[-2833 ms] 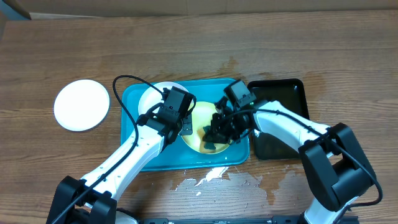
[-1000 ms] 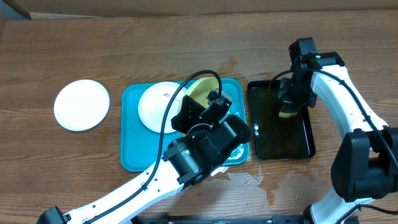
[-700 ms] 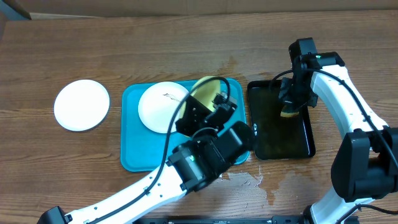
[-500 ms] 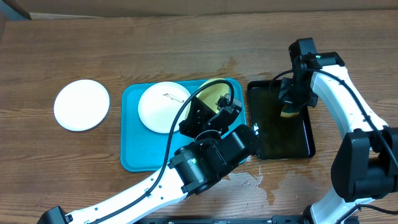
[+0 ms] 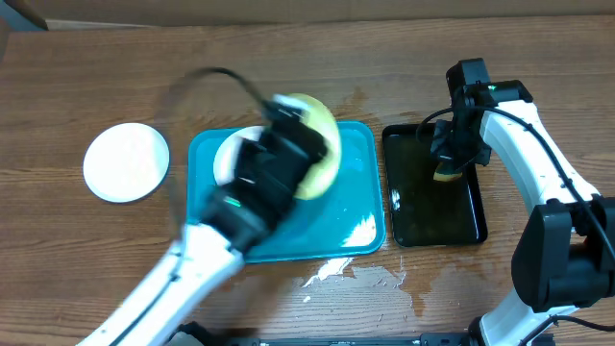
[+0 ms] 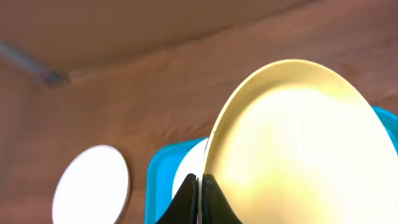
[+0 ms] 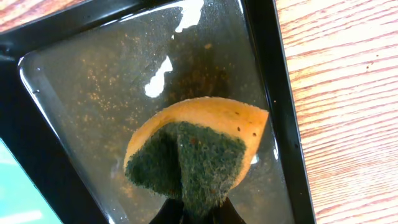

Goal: Clean dirty plates on tray and stack at the side
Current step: 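Lift the yellow plate with the left gripper and stack it on the white plate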

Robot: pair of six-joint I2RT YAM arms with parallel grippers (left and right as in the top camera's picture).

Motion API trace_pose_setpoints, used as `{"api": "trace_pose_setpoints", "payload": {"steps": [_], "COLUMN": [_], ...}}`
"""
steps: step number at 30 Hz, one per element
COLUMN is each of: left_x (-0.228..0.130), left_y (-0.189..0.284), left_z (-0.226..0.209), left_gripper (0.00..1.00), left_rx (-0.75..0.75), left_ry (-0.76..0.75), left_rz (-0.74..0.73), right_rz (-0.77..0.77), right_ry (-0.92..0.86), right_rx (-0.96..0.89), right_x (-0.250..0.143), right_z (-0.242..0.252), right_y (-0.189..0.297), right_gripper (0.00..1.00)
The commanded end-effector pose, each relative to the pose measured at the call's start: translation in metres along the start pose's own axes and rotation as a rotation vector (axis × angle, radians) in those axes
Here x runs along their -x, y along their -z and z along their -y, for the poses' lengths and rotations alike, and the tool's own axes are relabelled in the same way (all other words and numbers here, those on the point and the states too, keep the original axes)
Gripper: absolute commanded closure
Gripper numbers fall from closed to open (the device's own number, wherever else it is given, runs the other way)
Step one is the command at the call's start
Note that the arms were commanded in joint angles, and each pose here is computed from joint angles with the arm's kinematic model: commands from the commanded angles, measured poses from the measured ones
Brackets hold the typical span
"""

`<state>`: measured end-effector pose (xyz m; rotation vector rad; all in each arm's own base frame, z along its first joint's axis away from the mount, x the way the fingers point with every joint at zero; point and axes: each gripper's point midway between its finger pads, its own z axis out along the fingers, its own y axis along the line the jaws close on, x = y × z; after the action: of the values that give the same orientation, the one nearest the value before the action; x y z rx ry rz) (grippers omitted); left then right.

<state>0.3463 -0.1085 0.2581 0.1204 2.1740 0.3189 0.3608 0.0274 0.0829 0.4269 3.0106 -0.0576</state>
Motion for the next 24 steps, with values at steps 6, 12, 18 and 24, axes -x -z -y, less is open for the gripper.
{"api": "trace_pose_setpoints", "payload": {"steps": [6, 12, 18, 24], "left_x": [-0.029, -0.086, -0.135, -0.179], "left_y": [-0.037, -0.065, -0.101, -0.14], "left_z": [-0.139, -0.23, -0.273, -0.282], "left_gripper": [0.96, 0.96, 0.96, 0.96], "left_rx": [0.007, 0.128, 0.184, 0.271], "left_ry": [0.514, 0.833, 0.967, 0.96], "left_rz": [-0.196, -0.308, -0.391, -0.502], "right_rz": [0.056, 0.053, 0.057, 0.067], "right_ry": [-0.008, -0.007, -0.008, -0.008], "right_rx": [0.028, 0.046, 0.047, 0.051], "right_x": [0.011, 0.01, 0.011, 0.014], "right_z": [-0.002, -0.005, -0.006, -0.007], "right_y": [0.016, 0.016, 0.017, 0.017], "right_gripper": [0.96, 0.96, 0.96, 0.95]}}
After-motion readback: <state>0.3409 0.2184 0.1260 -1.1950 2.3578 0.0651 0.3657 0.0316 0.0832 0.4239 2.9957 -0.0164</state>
